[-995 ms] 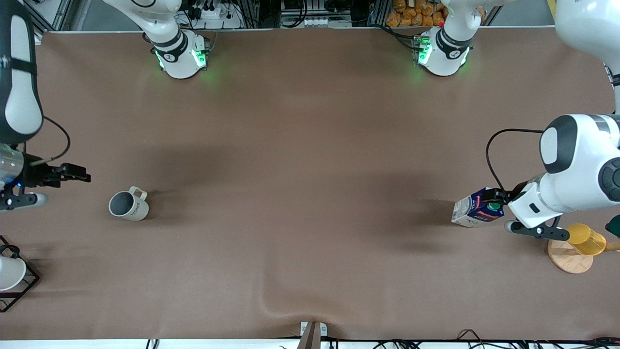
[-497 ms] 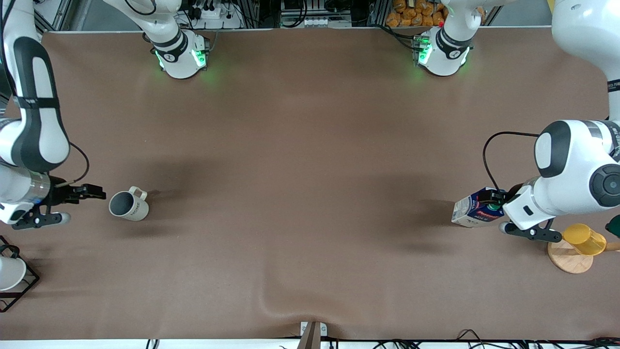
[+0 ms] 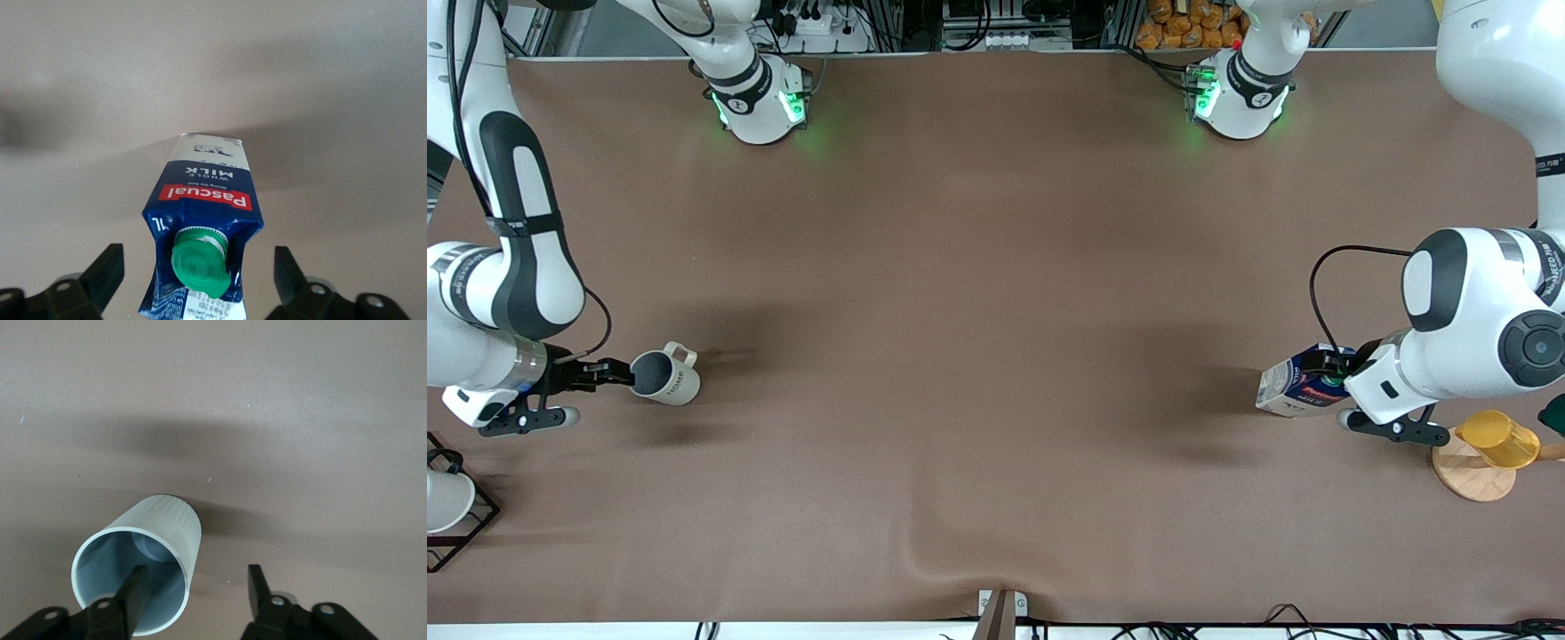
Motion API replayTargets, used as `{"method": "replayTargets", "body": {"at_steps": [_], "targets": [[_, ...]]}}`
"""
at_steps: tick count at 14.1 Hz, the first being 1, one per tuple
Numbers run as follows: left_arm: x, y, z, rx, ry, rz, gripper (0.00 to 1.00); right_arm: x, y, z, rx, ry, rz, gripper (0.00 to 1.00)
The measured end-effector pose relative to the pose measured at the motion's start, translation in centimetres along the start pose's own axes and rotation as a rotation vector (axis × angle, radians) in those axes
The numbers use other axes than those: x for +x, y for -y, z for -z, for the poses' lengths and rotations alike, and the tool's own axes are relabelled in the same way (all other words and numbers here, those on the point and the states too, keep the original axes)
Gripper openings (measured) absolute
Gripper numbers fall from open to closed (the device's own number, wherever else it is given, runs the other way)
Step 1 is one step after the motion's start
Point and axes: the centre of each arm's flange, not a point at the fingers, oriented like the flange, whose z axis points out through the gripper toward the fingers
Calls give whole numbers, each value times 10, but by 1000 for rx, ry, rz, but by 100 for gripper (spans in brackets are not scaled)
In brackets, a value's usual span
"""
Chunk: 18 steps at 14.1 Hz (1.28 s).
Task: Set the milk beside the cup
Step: 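Grasp the milk carton with the left gripper while the right gripper grasps the mug, then carry the mug and the carton toward each other with both grippers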
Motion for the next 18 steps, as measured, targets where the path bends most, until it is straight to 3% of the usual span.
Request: {"method": "replayTargets", "body": {"at_steps": [3, 6, 8, 11, 15, 18], "targets": [[1, 2, -8, -3, 12, 2, 94, -5, 4, -16, 5, 11, 2, 59], [2, 3, -12, -4, 18, 3, 89, -12, 5, -37, -5, -8, 0, 27], [2, 3, -13, -5, 20, 3, 78, -13, 7, -39, -3, -6, 2, 5], [2, 2, -13, -5, 21, 2, 74, -12, 13, -39, 4, 4, 8, 4], [2, 1, -13, -4, 21, 1, 58, -11, 15, -39, 7, 8, 10, 4], [2, 1, -13, -4, 21, 0, 54, -9, 30, -36, 24, 48, -48, 4]]}}
